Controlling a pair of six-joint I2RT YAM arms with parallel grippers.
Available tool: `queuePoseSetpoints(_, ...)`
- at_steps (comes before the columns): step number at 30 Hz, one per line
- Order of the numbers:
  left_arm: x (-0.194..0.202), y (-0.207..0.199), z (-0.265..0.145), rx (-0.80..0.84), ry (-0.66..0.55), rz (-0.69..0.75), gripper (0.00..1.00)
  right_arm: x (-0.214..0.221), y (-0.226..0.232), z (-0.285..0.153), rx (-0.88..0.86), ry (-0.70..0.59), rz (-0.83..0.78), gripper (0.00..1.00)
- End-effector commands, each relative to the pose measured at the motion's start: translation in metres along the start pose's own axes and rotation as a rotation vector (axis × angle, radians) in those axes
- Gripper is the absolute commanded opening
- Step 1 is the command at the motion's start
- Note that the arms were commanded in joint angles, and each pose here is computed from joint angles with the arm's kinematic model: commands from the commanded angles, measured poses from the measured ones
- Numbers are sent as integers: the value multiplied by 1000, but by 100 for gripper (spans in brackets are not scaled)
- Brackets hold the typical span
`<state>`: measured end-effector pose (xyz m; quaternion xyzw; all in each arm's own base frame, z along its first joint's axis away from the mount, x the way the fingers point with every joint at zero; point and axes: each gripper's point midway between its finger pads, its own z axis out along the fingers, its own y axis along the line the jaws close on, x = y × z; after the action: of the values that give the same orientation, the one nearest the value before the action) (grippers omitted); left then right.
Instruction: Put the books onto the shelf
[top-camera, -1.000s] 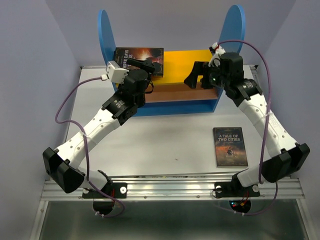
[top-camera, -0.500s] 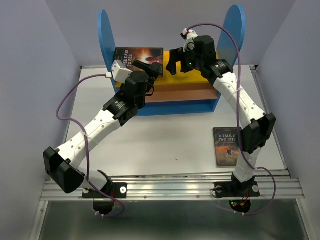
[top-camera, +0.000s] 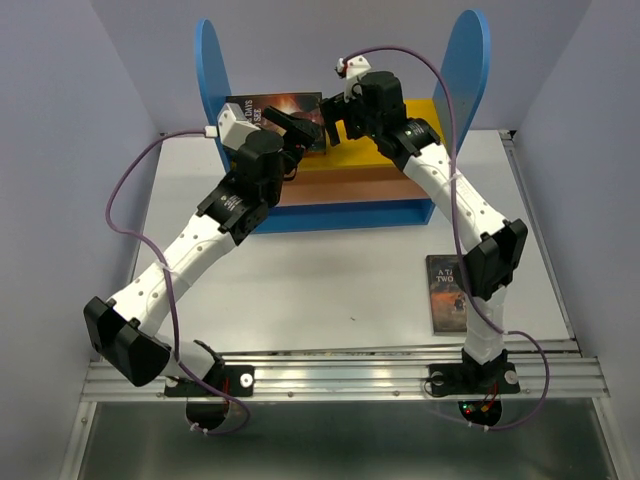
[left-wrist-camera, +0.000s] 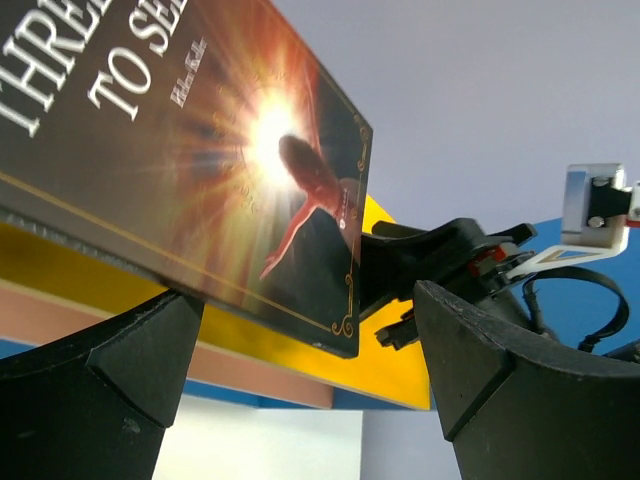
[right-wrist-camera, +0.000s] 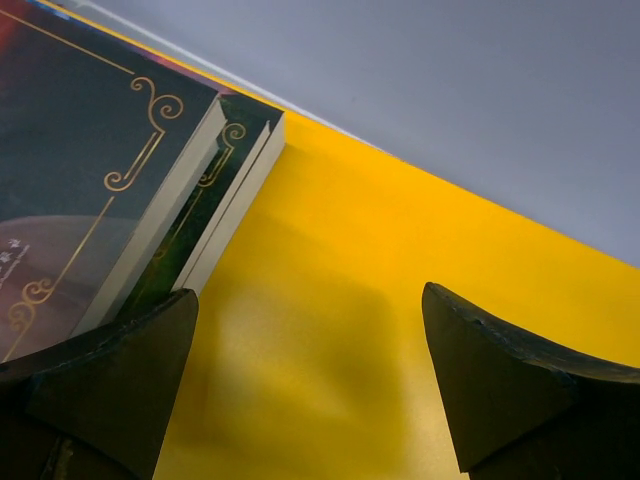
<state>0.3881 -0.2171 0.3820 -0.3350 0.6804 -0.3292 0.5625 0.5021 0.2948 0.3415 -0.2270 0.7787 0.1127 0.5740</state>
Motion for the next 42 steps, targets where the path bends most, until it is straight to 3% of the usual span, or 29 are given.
queuePoseSetpoints(1,-22,-30,-1,89,-14,24,98,-36,16,3,30,-118,-64,100)
queuePoseSetpoints(8,-27,-29,3,94,-4,53,98,-34,31,5,80,-110,-143,100)
queuePoseSetpoints(17,-28,-24,9,122,56,76,97,-45,5,-10,219,-124,-106,100)
queuePoseSetpoints(24,-14,-18,-3,151,135,87,97,-48,-14,-47,305,-126,-51,100)
queuePoseSetpoints(29,0,-3,-16,165,197,107,97,-42,-20,-106,293,-143,51,100)
queuePoseSetpoints(30,-1,-3,-22,178,201,116,97,-15,-19,-108,292,-93,72,100)
queuePoseSetpoints(33,10,13,-33,179,241,118,98,-6,-23,-157,289,-132,210,100)
queuePoseSetpoints(34,25,26,-37,173,285,129,99,30,-21,-157,295,-71,227,100)
queuePoseSetpoints(36,35,33,-44,184,312,133,99,49,-20,-186,276,-73,325,100)
queuePoseSetpoints(37,51,46,-47,173,358,149,99,90,-16,-185,276,7,325,100)
queuePoseSetpoints(42,98,67,-65,184,485,205,99,198,-24,-220,395,235,494,100)
